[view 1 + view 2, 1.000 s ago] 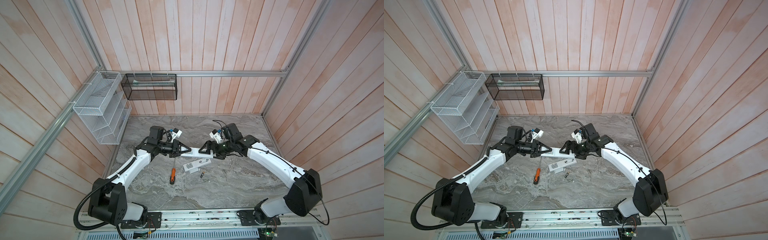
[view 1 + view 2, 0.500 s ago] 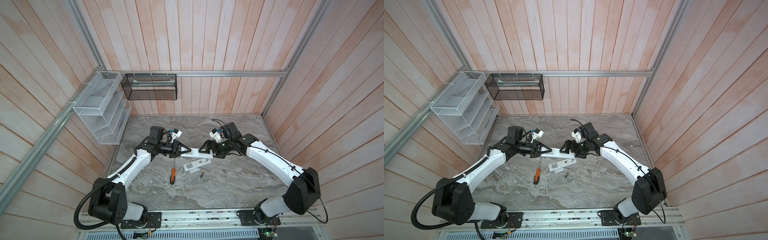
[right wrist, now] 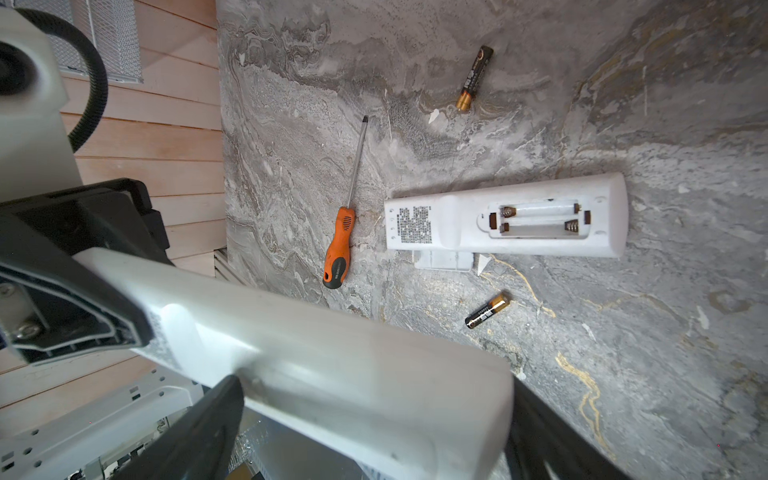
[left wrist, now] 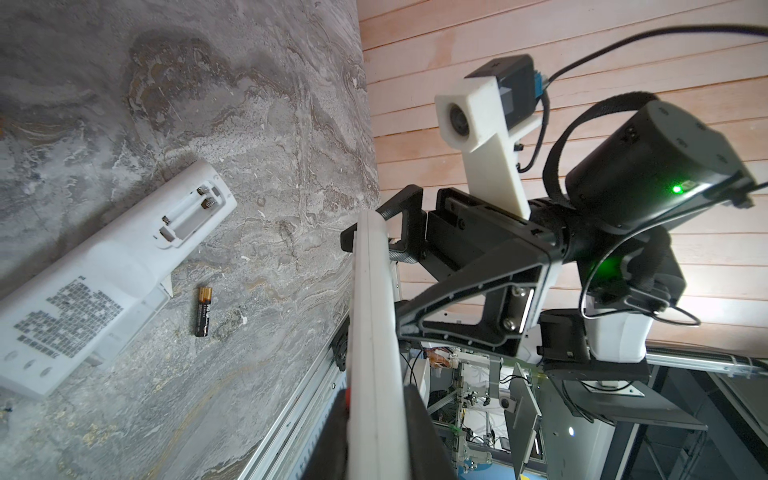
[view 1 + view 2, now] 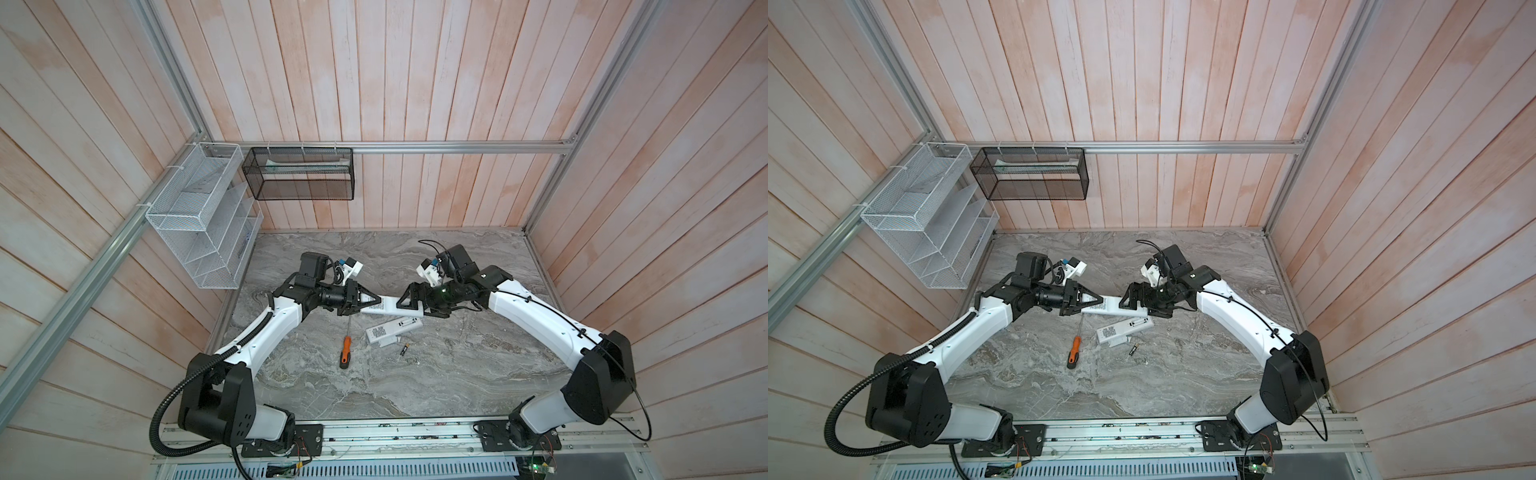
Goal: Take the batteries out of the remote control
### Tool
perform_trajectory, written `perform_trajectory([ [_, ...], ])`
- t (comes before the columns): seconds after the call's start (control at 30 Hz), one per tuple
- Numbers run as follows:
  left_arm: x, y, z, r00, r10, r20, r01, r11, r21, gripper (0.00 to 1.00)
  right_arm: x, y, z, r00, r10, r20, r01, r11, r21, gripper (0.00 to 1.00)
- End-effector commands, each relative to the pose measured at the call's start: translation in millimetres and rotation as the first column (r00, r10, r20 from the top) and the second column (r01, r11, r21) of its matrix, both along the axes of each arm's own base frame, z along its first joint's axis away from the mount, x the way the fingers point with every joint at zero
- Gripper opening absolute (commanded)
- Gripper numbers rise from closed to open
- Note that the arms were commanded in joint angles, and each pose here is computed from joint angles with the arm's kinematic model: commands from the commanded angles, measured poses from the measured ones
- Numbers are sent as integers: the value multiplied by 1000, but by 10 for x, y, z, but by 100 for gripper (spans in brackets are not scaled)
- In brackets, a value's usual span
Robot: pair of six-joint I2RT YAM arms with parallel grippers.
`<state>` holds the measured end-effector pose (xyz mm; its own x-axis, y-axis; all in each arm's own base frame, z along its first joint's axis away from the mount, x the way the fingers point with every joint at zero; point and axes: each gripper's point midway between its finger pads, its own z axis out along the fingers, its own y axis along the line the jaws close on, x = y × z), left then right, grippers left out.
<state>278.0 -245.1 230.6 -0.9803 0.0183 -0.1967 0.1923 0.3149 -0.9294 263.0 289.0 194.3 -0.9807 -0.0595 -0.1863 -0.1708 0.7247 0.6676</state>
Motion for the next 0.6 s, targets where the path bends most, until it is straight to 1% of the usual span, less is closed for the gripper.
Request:
perform_trajectory([
  [0.0,-6,-43,263,995,-46,90,50,997,-54,0,9,-69,-95,1000,-13,0,13,997,-77,94],
  [0.07,-12,-42,264,995,-46,91,51,997,-54,0,15,-86,-105,1000,-21,2,21,996,-85,94],
  [0.57,-70,-60,256,995,-60,79,65,996,-61,0,45,-38,-87,999,-35,11,35,998,-52,94],
])
